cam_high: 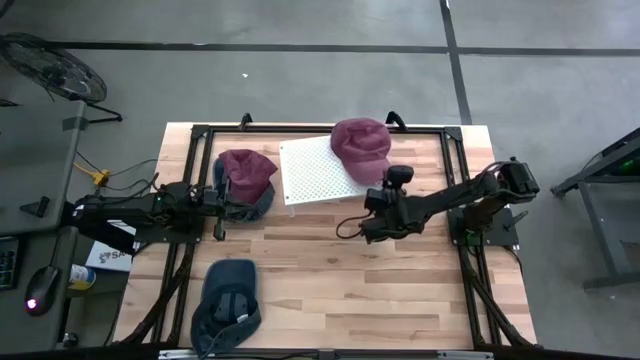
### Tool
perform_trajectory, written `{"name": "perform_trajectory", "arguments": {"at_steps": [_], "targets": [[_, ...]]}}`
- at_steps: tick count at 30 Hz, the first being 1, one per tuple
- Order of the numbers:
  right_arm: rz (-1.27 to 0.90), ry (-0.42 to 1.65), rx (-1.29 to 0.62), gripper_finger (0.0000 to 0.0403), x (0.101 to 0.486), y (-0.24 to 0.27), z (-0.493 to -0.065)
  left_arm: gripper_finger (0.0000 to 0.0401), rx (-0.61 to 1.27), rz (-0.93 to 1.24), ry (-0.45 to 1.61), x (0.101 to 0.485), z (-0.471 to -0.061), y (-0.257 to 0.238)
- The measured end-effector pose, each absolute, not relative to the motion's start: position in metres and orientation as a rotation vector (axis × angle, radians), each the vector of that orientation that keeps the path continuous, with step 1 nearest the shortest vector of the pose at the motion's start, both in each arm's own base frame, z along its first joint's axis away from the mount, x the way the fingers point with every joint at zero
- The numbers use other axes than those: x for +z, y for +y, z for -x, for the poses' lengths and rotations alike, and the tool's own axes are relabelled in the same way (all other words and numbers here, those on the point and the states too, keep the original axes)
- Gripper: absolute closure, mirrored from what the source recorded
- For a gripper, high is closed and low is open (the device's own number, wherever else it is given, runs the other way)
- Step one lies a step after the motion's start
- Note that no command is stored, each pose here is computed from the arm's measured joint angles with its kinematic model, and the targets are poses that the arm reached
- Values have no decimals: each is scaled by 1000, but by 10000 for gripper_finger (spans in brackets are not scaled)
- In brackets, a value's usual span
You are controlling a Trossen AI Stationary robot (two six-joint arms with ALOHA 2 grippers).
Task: Pick & Place hat
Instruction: Put the bottom red cap on the shelf
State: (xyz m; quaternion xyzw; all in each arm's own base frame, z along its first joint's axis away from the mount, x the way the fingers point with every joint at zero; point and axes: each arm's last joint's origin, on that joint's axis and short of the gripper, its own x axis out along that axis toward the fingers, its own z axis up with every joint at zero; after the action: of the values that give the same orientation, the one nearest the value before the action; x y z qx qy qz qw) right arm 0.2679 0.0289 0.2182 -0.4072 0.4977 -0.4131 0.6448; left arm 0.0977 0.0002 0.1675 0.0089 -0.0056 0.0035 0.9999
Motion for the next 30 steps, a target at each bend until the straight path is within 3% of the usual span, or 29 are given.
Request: {"name": "perform_trajectory", "arguments": {"at_steps": [18, 30], "targets": [[1104, 1008, -1022, 397, 266, 38, -276, 394, 7, -18, -11, 168, -98, 0], [934, 1069, -911, 397, 247, 48, -275, 394, 7, -18, -11, 168, -98, 0]]}}
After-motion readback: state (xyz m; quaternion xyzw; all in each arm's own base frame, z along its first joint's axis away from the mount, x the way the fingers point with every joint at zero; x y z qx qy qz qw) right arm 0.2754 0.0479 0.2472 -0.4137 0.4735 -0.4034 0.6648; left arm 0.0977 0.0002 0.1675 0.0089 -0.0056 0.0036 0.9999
